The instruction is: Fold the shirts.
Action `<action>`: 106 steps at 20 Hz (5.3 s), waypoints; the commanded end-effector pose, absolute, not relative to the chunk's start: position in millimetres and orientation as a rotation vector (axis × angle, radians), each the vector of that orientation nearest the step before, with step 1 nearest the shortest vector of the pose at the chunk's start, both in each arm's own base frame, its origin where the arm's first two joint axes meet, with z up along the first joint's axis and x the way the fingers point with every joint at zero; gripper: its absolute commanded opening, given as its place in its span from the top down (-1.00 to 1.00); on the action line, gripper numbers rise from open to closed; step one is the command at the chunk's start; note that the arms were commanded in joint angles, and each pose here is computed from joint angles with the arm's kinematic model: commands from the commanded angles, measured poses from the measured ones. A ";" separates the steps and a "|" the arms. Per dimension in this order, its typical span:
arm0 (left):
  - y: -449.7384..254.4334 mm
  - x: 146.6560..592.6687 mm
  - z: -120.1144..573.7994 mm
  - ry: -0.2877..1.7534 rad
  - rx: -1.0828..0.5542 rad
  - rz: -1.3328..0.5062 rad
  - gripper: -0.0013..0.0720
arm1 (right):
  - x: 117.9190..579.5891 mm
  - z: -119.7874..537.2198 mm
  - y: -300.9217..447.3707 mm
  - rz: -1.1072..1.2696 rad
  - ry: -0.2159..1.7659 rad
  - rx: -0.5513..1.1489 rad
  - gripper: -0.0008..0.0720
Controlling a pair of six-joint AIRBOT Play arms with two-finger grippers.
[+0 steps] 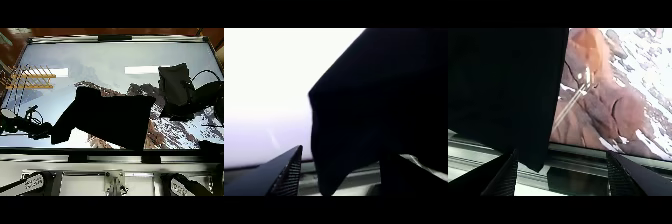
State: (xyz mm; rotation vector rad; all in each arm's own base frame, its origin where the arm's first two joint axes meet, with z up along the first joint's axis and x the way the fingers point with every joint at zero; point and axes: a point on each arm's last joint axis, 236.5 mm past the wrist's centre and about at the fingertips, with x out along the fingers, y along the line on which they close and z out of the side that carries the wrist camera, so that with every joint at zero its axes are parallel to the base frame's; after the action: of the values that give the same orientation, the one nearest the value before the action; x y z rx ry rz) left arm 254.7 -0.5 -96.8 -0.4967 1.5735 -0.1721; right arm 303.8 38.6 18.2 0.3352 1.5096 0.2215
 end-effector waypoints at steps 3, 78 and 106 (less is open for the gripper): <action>-15.2 270.6 -113.3 1.553 -0.488 -0.170 -0.39 | 304.2 17.8 38.3 0.218 1.508 0.333 -0.82; -51.2 457.1 81.7 0.931 -0.393 -0.296 -0.57 | 469.2 17.5 93.5 0.100 1.374 -0.068 -0.53; -91.8 197.0 -93.2 1.613 -0.477 -0.369 -0.52 | 282.1 -23.2 11.2 0.124 1.553 0.388 -0.53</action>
State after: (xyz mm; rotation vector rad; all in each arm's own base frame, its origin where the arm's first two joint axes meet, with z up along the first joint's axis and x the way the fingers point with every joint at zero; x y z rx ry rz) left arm 192.4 -85.4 -89.8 -0.4808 1.6360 -0.3566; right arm 278.1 7.7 -21.1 0.3675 1.5740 0.1223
